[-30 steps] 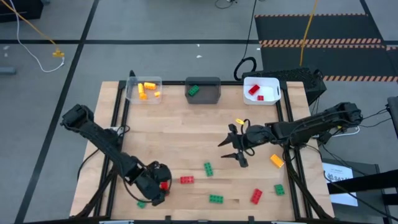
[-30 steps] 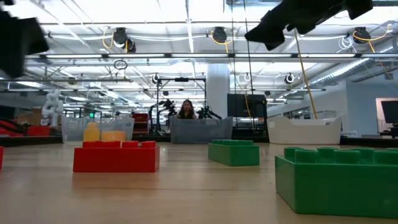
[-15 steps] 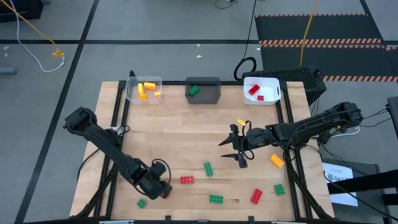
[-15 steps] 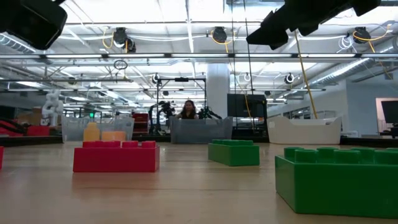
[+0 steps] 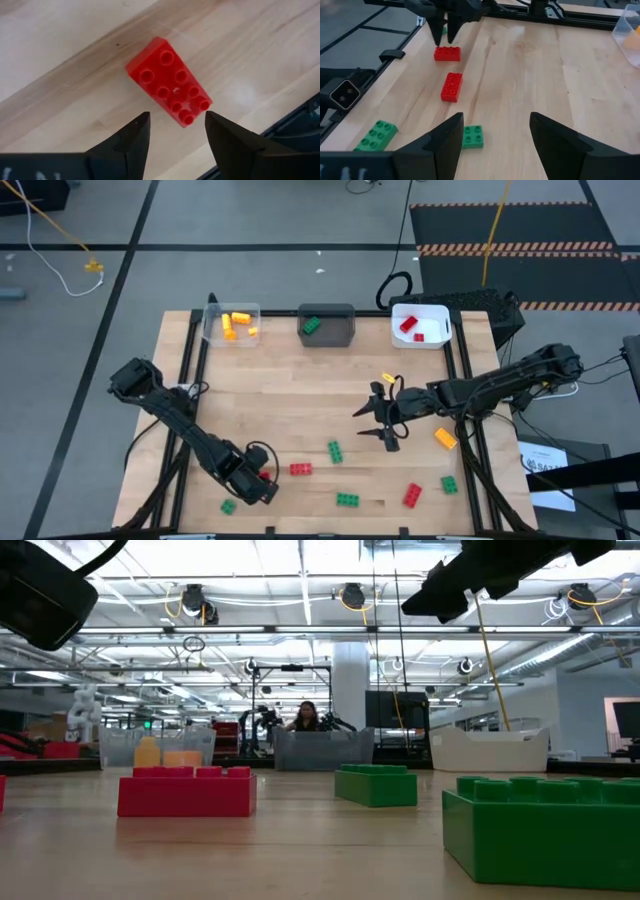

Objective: Sort & place blocks by color
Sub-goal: Put the left 8 stud red game piece into the white bin

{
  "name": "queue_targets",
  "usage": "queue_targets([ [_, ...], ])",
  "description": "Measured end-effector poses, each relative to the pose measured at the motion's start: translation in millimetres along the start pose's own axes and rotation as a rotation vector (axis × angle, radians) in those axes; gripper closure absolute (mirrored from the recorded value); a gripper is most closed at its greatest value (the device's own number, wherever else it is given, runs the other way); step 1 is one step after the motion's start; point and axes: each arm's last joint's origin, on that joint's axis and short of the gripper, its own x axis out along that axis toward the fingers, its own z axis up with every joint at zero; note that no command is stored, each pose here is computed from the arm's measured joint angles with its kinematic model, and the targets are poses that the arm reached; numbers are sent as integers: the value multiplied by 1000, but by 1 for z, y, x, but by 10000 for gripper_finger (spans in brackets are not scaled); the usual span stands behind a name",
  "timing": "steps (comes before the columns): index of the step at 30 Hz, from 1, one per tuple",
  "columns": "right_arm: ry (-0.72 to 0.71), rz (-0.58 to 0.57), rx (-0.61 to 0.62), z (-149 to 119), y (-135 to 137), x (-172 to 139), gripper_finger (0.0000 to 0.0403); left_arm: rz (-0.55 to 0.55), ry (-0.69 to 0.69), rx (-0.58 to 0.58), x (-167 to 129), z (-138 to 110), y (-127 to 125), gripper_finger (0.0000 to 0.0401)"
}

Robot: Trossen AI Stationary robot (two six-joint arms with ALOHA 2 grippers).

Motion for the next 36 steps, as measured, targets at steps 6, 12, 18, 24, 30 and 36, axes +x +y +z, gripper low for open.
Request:
queue_targets([
  [6, 4, 26, -7, -1, 7, 0, 181, 12, -6, 21, 0, 2, 1, 190],
  [12, 5, 48, 7, -1, 13, -1, 181, 77, -42, 27, 3, 7, 6, 170],
  [18, 11, 73, -8, -2, 21, -1, 181, 205, -40, 45, 14, 14, 14, 167],
  [24, 15, 80, 13, -2, 23, -1, 181, 241, -36, 70, 15, 29, 15, 167],
  [30, 28, 80, 56, -4, 23, -2, 181, 305, -71, 108, 12, 51, 20, 167],
  [36, 49, 84, 58, -6, 25, -2, 181, 397, -117, 153, 3, 81, 27, 167],
])
